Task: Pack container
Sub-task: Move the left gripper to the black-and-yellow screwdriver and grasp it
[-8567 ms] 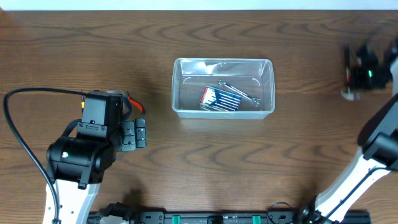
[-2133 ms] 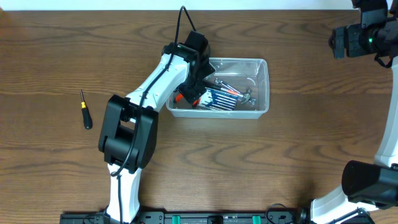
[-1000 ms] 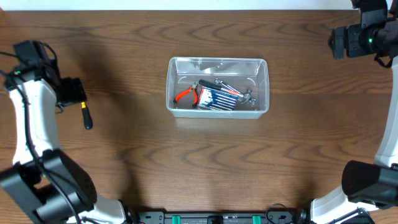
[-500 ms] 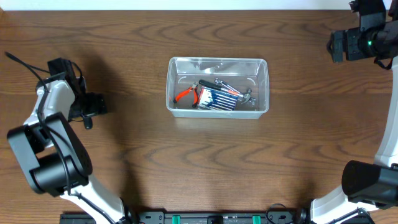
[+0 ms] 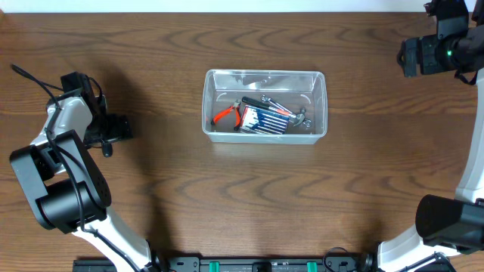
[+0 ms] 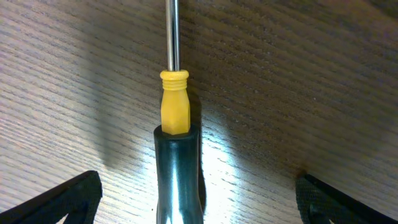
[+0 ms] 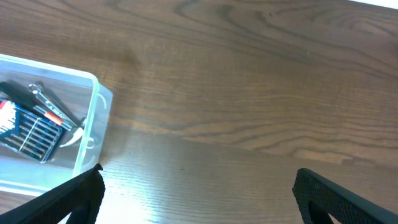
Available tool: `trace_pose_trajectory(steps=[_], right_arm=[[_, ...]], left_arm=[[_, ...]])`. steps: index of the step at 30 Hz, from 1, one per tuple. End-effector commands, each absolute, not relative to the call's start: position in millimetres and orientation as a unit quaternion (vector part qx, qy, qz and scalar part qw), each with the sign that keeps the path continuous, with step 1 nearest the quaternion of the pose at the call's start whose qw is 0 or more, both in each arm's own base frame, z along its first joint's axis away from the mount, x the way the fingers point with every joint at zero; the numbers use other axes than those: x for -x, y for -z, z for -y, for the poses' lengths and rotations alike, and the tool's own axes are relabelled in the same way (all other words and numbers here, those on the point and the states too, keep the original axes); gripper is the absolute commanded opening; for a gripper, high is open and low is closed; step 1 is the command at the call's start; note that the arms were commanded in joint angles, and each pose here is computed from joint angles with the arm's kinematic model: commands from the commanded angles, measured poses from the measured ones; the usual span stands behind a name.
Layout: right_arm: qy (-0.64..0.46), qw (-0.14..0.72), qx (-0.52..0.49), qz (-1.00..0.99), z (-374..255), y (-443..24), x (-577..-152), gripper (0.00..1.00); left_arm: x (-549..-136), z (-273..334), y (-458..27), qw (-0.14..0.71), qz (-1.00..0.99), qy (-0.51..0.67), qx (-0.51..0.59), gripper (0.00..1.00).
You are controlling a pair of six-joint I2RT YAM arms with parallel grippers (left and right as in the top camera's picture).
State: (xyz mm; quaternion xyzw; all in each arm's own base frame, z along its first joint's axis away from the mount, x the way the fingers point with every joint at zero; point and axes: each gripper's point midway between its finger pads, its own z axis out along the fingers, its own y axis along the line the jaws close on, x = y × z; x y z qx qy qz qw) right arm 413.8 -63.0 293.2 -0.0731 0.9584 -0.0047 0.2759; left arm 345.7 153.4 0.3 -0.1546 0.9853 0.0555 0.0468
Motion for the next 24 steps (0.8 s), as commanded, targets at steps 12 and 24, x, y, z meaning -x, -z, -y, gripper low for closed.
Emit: trace_pose_trajectory(steps=[12,24], right_arm=[[0.023,0.264,0.072,-0.961,68,-295,-405,0.99],[0.022,0.260,0.075,-0.962,68,-293,-403,0.99]], left_arm=[[-336,-160,20,0.030,-0.985,-0.026,0.169,0.99],[-334,-163,20,0.029,-0.984,-0.026,0.173,0.78]])
